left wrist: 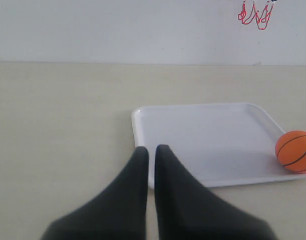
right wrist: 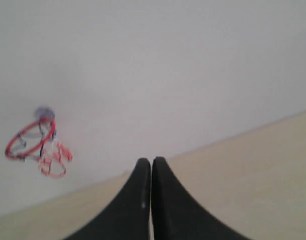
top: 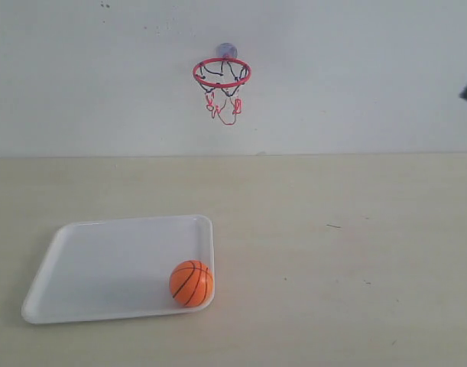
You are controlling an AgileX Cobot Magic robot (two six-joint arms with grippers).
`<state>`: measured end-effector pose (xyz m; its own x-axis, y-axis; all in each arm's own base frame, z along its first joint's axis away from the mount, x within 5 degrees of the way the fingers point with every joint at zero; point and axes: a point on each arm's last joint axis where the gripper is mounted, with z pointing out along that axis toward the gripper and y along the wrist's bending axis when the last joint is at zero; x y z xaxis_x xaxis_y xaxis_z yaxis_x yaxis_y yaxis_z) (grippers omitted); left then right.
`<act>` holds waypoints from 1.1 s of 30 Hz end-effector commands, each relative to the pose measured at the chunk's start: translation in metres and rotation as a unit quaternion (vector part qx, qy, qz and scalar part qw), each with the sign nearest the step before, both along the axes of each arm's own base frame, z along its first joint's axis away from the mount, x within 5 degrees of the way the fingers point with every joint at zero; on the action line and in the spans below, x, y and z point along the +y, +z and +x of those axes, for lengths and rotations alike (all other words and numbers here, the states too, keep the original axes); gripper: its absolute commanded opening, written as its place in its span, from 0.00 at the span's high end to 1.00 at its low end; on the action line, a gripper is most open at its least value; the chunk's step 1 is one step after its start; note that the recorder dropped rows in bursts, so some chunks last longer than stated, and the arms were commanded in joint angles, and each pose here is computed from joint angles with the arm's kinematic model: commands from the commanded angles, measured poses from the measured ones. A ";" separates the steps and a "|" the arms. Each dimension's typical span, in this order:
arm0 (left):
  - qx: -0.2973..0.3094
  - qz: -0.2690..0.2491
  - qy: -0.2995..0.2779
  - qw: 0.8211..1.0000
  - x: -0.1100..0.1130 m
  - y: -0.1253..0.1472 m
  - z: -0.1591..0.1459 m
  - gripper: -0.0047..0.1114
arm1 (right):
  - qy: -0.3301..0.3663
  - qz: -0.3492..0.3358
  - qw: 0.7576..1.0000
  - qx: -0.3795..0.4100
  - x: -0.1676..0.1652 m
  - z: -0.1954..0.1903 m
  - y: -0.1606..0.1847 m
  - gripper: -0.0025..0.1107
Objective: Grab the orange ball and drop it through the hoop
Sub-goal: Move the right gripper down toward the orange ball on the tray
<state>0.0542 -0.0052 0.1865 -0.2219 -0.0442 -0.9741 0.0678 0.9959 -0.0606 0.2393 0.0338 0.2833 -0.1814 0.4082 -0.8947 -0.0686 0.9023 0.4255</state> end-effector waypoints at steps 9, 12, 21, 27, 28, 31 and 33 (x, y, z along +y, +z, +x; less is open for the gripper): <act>-0.001 -0.005 0.000 1.000 0.000 -0.001 0.000 0.92 | 0.528 -0.088 0.838 0.106 0.167 0.098 -0.014 0.98; -0.001 -0.005 0.000 1.000 0.000 -0.001 0.000 0.92 | 0.557 -0.083 0.819 0.110 0.185 0.096 -0.020 0.98; -0.001 -0.005 0.000 1.000 0.000 -0.001 0.000 0.92 | 0.556 -0.336 0.749 -0.131 0.202 0.076 0.015 0.98; -0.001 -0.005 0.000 1.000 0.000 -0.001 0.000 0.92 | 0.216 -0.467 0.852 -0.100 0.174 0.095 0.058 0.98; -0.001 -0.005 0.000 1.000 0.000 -0.001 0.000 0.92 | 0.146 -0.482 0.860 -0.080 0.168 0.096 0.061 0.98; -0.001 -0.005 0.000 1.000 0.000 -0.001 0.000 0.92 | 0.030 -0.537 0.842 0.039 0.151 0.093 0.051 0.98; -0.001 -0.005 0.000 1.000 0.000 -0.001 0.000 0.92 | 0.039 -0.562 0.811 0.157 0.144 0.093 0.028 0.98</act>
<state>0.0542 -0.0053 0.1865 -0.2220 -0.0457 -0.9740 0.0679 0.9957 -0.0622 0.3359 0.1914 0.3342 -0.1752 -0.6541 -0.7358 -0.2018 0.7554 -0.6235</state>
